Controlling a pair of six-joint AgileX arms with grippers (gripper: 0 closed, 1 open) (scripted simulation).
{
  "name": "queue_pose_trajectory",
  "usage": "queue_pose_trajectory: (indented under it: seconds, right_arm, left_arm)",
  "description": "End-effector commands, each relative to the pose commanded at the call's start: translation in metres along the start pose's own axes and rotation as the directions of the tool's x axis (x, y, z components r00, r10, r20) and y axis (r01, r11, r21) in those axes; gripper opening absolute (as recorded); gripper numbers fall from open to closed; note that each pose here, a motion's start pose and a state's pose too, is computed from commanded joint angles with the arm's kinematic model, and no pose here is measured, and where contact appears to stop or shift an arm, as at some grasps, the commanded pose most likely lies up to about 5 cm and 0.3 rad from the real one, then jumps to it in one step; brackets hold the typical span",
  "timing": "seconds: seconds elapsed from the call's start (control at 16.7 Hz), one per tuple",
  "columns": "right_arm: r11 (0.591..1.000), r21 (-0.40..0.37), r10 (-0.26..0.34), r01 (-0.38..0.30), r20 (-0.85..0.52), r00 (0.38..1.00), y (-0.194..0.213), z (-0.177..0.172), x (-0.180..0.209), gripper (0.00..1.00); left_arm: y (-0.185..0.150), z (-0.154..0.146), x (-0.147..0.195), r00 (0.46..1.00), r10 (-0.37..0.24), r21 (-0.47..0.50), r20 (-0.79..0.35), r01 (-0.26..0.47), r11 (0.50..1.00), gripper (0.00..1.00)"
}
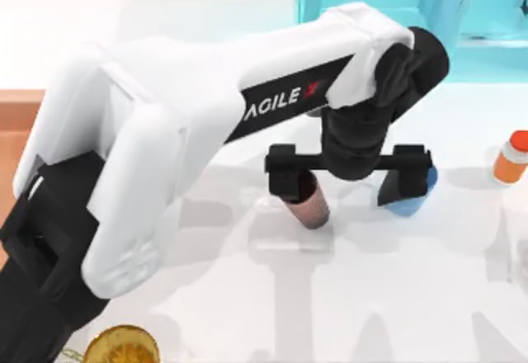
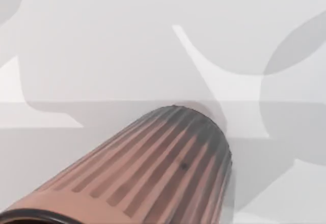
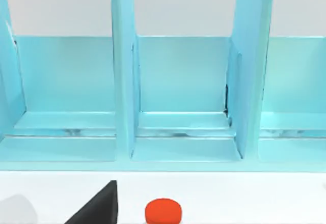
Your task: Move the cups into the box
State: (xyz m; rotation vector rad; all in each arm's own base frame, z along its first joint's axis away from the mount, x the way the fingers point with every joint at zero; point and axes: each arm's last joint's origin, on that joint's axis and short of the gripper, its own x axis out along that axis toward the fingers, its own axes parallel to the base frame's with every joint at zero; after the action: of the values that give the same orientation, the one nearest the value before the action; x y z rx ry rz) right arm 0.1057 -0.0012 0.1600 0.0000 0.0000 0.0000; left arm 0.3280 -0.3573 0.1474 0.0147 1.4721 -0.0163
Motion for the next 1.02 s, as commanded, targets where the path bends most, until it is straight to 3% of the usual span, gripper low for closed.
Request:
queue_pose_trajectory:
  seconds: [0.78, 1.02]
  right_arm:
    - [1.000, 0.000, 0.000, 0.000, 0.000, 1.000, 0.0000, 0.0000, 0.0000, 1.00]
    - [1.000, 0.000, 0.000, 0.000, 0.000, 1.000, 0.0000, 0.0000, 0.0000, 1.00]
  left_arm:
    - [0.0000, 0.0000, 0.0000, 1.000, 0.000, 0.000, 0.000, 0.000, 1.000, 0.02]
    - [0.0000, 0.0000, 0.0000, 1.000, 0.000, 0.000, 0.000, 0.000, 1.000, 0.00]
